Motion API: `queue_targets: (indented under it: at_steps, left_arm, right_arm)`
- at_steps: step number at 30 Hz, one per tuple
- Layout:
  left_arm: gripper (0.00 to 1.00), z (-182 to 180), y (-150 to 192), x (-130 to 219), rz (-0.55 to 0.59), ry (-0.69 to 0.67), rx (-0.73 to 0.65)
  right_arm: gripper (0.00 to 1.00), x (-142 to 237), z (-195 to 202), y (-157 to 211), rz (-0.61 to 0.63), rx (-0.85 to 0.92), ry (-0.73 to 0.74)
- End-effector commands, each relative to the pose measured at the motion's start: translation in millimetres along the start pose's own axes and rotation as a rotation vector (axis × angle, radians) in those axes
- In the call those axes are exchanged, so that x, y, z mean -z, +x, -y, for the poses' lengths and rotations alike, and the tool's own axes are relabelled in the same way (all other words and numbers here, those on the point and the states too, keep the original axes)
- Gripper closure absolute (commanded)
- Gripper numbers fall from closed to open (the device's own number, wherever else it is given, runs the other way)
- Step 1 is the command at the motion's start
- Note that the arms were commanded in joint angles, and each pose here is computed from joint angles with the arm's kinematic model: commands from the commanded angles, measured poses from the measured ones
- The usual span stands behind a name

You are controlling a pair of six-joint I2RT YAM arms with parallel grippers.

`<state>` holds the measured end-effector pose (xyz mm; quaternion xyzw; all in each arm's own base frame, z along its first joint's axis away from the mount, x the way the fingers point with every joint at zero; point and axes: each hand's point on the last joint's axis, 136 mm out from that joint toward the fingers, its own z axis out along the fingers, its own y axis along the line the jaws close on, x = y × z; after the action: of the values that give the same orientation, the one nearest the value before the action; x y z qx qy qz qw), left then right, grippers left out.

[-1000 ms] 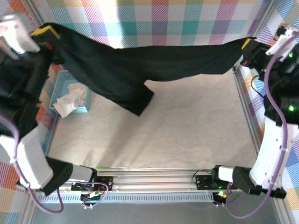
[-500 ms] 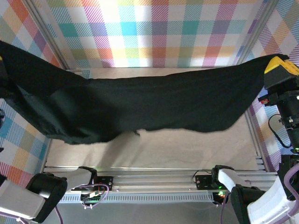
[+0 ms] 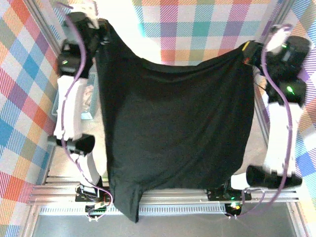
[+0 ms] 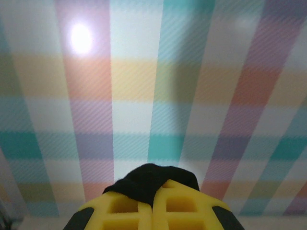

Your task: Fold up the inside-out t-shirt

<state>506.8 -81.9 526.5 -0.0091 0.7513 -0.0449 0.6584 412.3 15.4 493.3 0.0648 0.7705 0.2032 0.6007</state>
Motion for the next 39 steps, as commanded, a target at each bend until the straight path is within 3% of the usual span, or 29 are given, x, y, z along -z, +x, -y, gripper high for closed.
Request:
queue_targets:
  at_steps: [1,5,6,8,9,10,13,16,23,26,29,33,39]
  left_arm:
    - [1.00,-3.5,48.2,-62.0,-0.074,-0.004,-0.027]
    - [0.89,-4.5,151.8,-151.0,-0.226,-0.013,-0.052]
    - [0.75,-6.1,173.5,-166.7,-0.255,-0.016,-0.050]
    - [0.58,-6.5,196.0,-181.5,-0.286,-0.001,-0.032]
    - [0.42,-6.5,201.6,-184.6,-0.294,0.005,-0.022]
    - [0.36,-3.6,201.5,-182.7,-0.301,0.022,-0.013]
    - [0.25,5.9,188.0,-165.1,-0.319,0.075,0.010]
    - [0.24,12.3,162.8,-134.3,-0.325,0.119,0.021]
    - [0.22,5.9,115.5,-19.9,-0.267,0.129,0.100]
    - [0.22,10.6,138.1,14.4,-0.281,0.173,0.246]
    - [0.22,13.3,194.8,27.4,-0.381,0.190,0.354]
    - [0.22,-1.9,282.0,40.7,-0.548,0.095,0.400]
    - [0.22,3.3,376.3,66.2,-0.716,0.094,0.478]
  right_arm:
    - [0.98,-91.6,31.4,46.6,-0.088,0.022,0.019]
    - [0.84,-209.8,85.1,126.8,-0.254,-0.003,0.100]
    - [0.78,-236.1,96.7,145.7,-0.302,0.003,0.126]
    - [0.66,-267.4,111.5,170.1,-0.383,0.008,0.164]
    - [0.62,-275.7,116.7,176.5,-0.405,0.011,0.181]
    - [0.60,-278.2,118.0,178.6,-0.418,0.017,0.188]
    - [0.53,-266.6,103.4,178.4,-0.464,0.049,0.159]
    - [0.51,-237.8,76.4,192.0,-0.536,0.114,0.132]
    - [0.45,-133.1,17.2,269.4,-0.656,0.136,-0.035]
    - [0.42,-94.6,-8.1,313.5,-0.734,0.101,-0.131]
    - [0.40,-81.0,-16.6,344.9,-0.781,0.001,-0.201]
    - [0.38,-87.5,-20.6,364.6,-0.853,-0.107,-0.225]
    - [0.36,-68.3,44.6,399.7,-0.914,-0.053,0.094]
